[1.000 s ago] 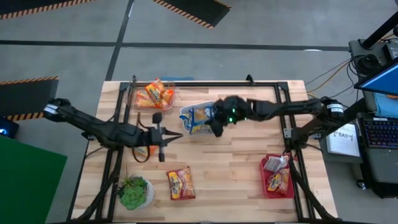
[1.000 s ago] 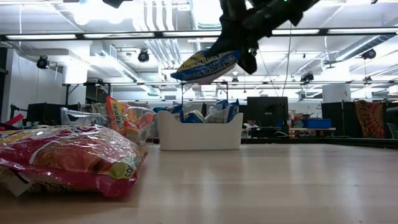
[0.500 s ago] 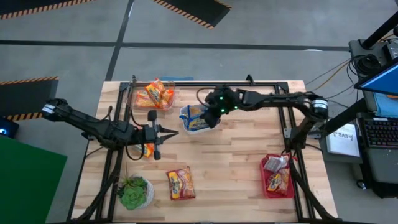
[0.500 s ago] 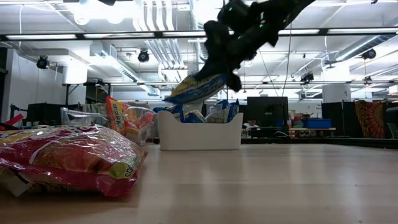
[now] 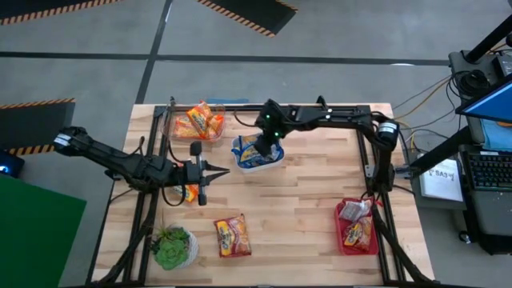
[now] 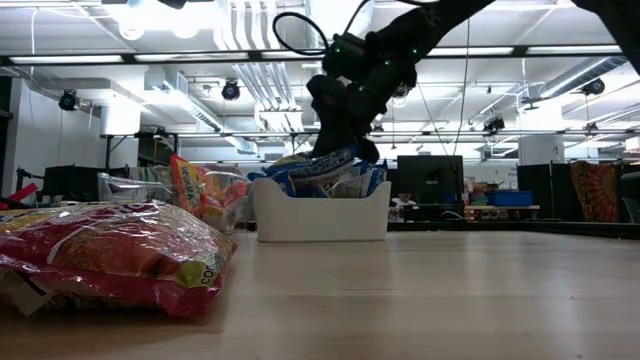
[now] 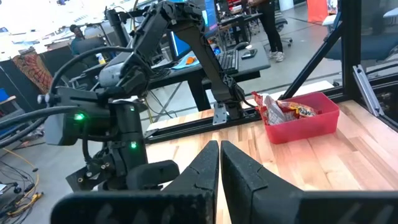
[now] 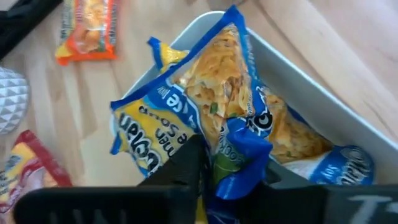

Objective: Sort Maruchan noodles
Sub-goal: Put the blue noodle pack into the white bin, then put the red noodle pack into the pink bin

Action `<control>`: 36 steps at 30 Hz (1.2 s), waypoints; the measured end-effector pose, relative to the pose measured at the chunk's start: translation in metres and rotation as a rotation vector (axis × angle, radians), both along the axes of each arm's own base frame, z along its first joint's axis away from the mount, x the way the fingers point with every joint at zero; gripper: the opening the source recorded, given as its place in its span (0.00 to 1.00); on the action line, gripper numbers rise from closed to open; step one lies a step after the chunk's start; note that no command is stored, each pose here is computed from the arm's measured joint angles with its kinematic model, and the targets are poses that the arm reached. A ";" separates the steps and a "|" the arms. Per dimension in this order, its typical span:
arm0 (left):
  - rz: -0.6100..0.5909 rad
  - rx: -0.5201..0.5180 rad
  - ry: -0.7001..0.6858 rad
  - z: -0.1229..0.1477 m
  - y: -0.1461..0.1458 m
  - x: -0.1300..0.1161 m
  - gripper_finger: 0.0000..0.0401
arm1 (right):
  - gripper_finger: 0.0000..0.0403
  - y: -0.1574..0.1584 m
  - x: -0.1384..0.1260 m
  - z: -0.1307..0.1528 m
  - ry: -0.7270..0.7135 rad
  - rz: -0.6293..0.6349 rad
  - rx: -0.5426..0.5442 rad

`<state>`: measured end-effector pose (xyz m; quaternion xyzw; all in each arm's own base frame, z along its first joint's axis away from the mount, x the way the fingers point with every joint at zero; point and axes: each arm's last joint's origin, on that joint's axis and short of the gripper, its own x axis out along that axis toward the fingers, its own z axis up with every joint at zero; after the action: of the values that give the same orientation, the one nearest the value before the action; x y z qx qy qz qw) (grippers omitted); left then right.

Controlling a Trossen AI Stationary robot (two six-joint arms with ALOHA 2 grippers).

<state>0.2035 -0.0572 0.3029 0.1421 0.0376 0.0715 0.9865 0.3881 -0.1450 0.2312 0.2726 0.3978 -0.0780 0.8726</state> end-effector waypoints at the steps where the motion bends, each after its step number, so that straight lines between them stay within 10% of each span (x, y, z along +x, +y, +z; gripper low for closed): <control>1: 0.000 0.001 0.002 0.000 0.000 0.000 0.00 | 0.19 -0.001 0.000 0.001 0.010 -0.009 -0.008; 14: 0.000 0.006 0.007 -0.001 0.000 0.000 0.00 | 0.40 -0.001 -0.007 0.038 0.094 -0.082 -0.127; 28: 0.000 0.009 0.007 -0.001 0.000 0.000 0.00 | 0.05 0.044 0.025 0.023 -0.192 -0.150 -0.411; 36: 0.000 0.009 0.008 -0.001 0.000 0.000 0.00 | 0.03 0.062 0.012 -0.030 -0.269 -0.256 -0.516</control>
<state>0.2035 -0.0572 0.3023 0.1471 0.0410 0.0709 0.9857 0.4004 -0.0832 0.2014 0.0980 0.2084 -0.2488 0.9408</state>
